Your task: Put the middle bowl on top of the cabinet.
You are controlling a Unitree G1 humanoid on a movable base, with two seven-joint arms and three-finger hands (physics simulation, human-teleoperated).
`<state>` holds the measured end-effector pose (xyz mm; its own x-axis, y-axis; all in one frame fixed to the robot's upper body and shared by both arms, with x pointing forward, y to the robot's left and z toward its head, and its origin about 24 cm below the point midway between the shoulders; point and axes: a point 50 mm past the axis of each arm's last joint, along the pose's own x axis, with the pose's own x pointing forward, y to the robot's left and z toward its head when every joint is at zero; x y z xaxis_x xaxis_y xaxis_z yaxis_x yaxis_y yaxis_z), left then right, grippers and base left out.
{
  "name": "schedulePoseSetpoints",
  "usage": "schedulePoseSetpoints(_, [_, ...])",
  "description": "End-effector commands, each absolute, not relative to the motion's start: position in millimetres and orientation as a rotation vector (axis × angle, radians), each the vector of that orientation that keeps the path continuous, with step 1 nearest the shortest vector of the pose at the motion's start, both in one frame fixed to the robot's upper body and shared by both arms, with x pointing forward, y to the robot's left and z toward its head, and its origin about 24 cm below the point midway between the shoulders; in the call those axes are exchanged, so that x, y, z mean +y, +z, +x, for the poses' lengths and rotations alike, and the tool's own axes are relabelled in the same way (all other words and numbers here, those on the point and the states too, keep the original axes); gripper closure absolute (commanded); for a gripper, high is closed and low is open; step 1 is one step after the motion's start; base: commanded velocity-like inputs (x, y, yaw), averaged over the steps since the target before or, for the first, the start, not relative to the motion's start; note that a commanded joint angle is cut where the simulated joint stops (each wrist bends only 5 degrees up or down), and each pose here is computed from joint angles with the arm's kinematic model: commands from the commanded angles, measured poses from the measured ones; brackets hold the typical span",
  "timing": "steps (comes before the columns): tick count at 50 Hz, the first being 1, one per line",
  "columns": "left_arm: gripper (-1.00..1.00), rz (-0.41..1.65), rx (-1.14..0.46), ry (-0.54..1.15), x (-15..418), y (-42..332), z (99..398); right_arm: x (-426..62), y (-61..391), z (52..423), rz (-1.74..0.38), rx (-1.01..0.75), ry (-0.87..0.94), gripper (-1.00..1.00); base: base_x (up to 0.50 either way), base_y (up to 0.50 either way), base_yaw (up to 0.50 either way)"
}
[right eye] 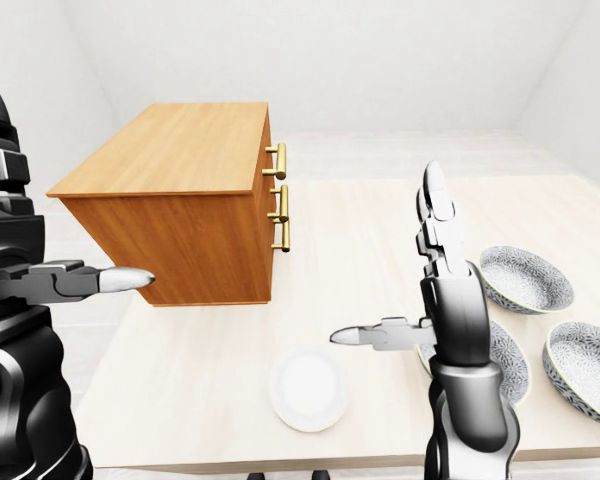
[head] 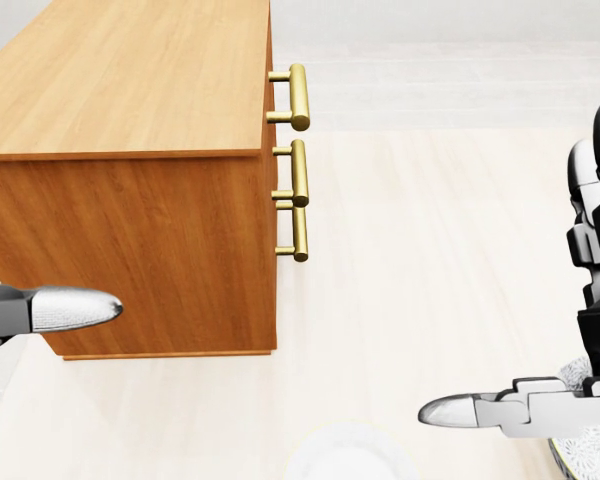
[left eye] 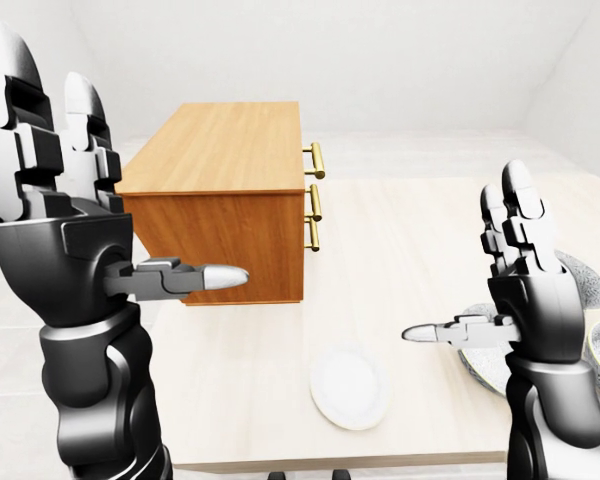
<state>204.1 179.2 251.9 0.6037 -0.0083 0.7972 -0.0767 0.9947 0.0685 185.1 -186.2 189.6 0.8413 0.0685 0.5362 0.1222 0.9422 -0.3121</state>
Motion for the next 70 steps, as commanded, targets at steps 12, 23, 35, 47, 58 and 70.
schedulePoseSetpoints(12, [-1.0, 0.104, -0.948, 0.033, 177.0, 256.8, 203.3, -217.3, 175.0, 167.3, -0.522, -0.41, -0.148, -1.0, 0.0, 0.0, 0.0])
schedulePoseSetpoints(23, [-1.0, 0.103, -0.944, 0.032, 177.2, 256.0, 203.6, -228.5, 171.9, 161.2, -0.755, -0.287, -0.238, -1.0, 0.0, 0.0, 0.0])
schedulePoseSetpoints(35, [-1.0, 0.107, -0.937, 0.032, 177.0, 255.4, 205.9, -229.3, 159.5, 157.5, -0.817, -0.162, -0.207, -1.0, 0.0, 0.0, 0.0])
schedulePoseSetpoints(47, [-1.0, 0.101, -0.933, 0.026, 174.7, 255.2, 208.1, -238.7, 140.4, 153.1, -0.844, -0.015, -0.212, -1.0, 0.0, 0.0, 0.0])
schedulePoseSetpoints(58, [-1.0, 0.101, -0.955, 0.015, 171.9, 257.7, 203.7, -241.5, 138.8, 150.4, -0.883, 0.008, -0.244, -1.0, 0.0, 0.0, 0.0])
schedulePoseSetpoints(70, [-1.0, 0.101, -0.955, 0.015, 171.9, 257.7, 203.7, -241.5, 138.8, 150.3, -0.883, 0.008, -0.244, -1.0, 0.0, 0.0, 0.0])
